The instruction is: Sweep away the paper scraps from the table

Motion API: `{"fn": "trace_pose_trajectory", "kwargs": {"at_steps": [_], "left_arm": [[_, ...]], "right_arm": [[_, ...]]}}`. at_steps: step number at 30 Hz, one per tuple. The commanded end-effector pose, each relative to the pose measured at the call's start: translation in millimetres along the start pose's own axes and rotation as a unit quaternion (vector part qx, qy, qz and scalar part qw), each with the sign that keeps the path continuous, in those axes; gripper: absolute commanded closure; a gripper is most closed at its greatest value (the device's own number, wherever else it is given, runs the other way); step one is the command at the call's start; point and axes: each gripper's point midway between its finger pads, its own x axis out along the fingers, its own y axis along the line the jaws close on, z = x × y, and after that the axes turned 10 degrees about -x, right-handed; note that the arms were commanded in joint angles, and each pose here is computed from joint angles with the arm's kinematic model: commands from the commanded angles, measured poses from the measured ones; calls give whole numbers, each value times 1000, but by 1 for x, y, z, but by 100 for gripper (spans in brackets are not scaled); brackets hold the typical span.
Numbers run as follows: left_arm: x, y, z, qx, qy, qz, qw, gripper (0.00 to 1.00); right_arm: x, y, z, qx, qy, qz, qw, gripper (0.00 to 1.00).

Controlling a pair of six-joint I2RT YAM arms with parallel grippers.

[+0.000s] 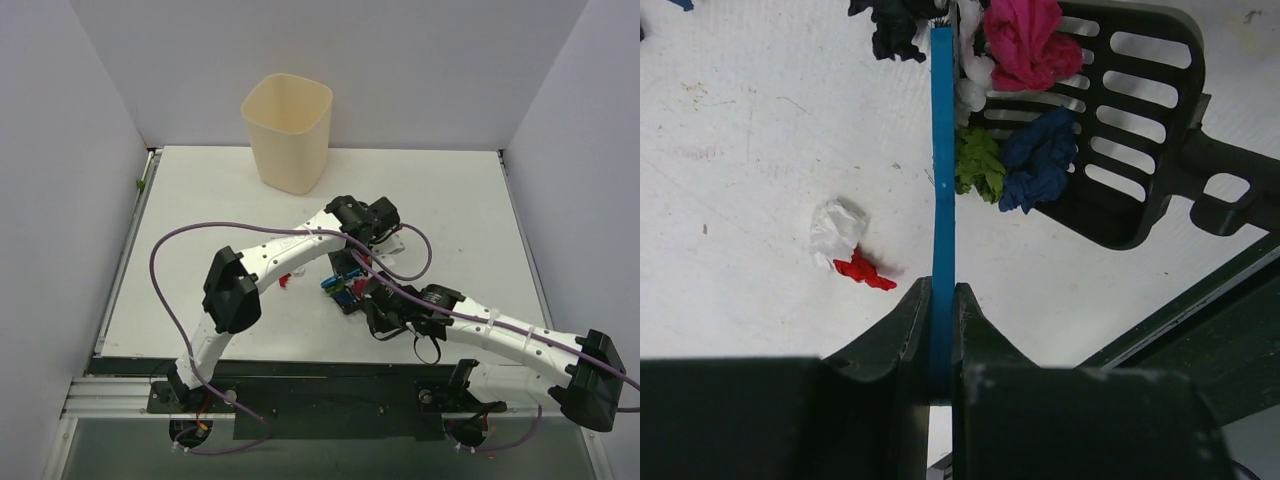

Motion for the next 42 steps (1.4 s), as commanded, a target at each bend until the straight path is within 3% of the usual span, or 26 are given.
{"fn": "trace_pose_trajectory", "kwargs": {"at_steps": [1,11,19,29,42], "left_arm": [[-43,-20,1,-21,-42,-35,998,100],[-72,-16,18,-61,-96,-53,992,100],[-85,13,36,-139,-143,-53,978,100],[-124,92,24,-280,-217,18,935,100],[-137,149,-21,-393,-269,47,878,100]], "right_arm": [[3,-9,0,-5,-14,-17,1000,100],[7,-15,-4,-11,-35,-25,999,100],[11,-13,-4,-6,-64,-11,998,100],[8,-14,2,-6,-108,-9,994,100],[-21,-10,25,-36,-184,0,982,100]]}}
